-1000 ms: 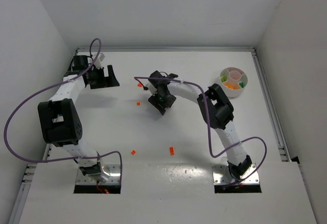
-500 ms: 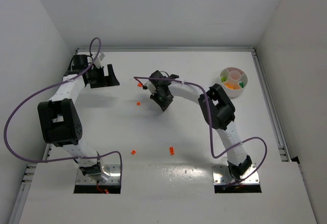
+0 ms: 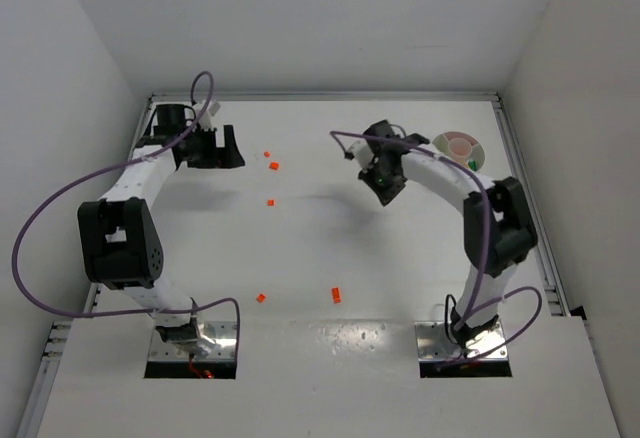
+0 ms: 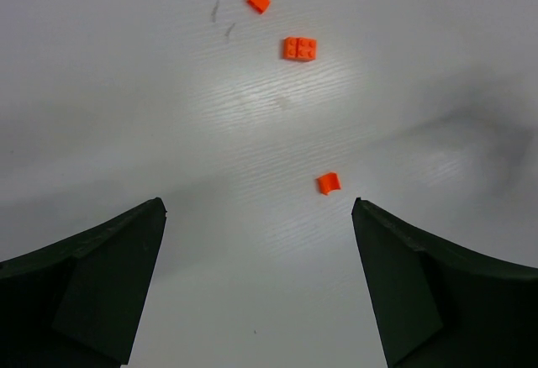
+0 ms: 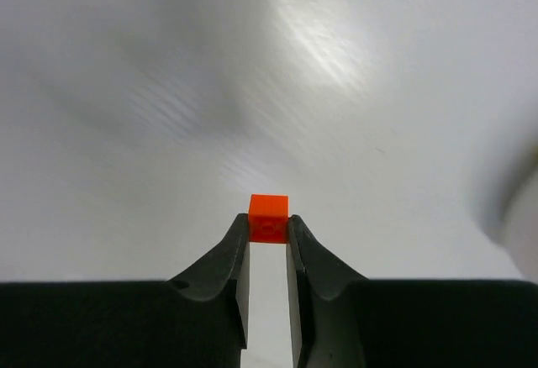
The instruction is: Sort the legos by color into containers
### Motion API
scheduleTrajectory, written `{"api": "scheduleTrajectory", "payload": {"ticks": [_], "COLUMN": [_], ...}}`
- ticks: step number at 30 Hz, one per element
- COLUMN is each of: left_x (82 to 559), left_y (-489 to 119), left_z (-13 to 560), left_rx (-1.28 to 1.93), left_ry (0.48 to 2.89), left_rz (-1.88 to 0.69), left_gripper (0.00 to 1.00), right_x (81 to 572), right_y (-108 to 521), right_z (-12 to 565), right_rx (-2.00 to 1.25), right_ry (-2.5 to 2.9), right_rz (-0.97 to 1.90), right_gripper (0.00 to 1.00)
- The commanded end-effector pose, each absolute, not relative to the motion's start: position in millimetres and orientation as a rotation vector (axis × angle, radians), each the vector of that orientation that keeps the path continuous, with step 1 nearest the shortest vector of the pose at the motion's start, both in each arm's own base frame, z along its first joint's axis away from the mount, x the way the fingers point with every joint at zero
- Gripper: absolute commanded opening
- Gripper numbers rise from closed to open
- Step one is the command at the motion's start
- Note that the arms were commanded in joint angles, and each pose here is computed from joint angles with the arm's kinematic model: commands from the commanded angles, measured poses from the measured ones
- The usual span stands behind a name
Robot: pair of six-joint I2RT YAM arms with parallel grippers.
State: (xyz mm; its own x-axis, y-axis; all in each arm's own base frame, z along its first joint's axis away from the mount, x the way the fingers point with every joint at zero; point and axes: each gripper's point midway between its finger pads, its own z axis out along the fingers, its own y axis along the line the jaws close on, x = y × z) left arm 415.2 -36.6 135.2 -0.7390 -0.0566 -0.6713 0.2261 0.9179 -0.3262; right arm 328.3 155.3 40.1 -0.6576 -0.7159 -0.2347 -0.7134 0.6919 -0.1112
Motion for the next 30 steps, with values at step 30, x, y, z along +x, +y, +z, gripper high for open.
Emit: {"api": "scheduleTrajectory", "payload": {"ticks": [30], "left_x": [430.7], "left_y": [-103.4], "left_z": [182.3], "left_rx": [0.371], "left_ry": [2.209], "left_rz": [-0.400], "left_gripper": [1.00], "right_x": [452.6], "right_y": [-18.8], "right_z": [160.0], "right_rx": [-0.512], "right_ry": [2.631], "right_rz": [-0.084], "right_gripper": [0.00]}}
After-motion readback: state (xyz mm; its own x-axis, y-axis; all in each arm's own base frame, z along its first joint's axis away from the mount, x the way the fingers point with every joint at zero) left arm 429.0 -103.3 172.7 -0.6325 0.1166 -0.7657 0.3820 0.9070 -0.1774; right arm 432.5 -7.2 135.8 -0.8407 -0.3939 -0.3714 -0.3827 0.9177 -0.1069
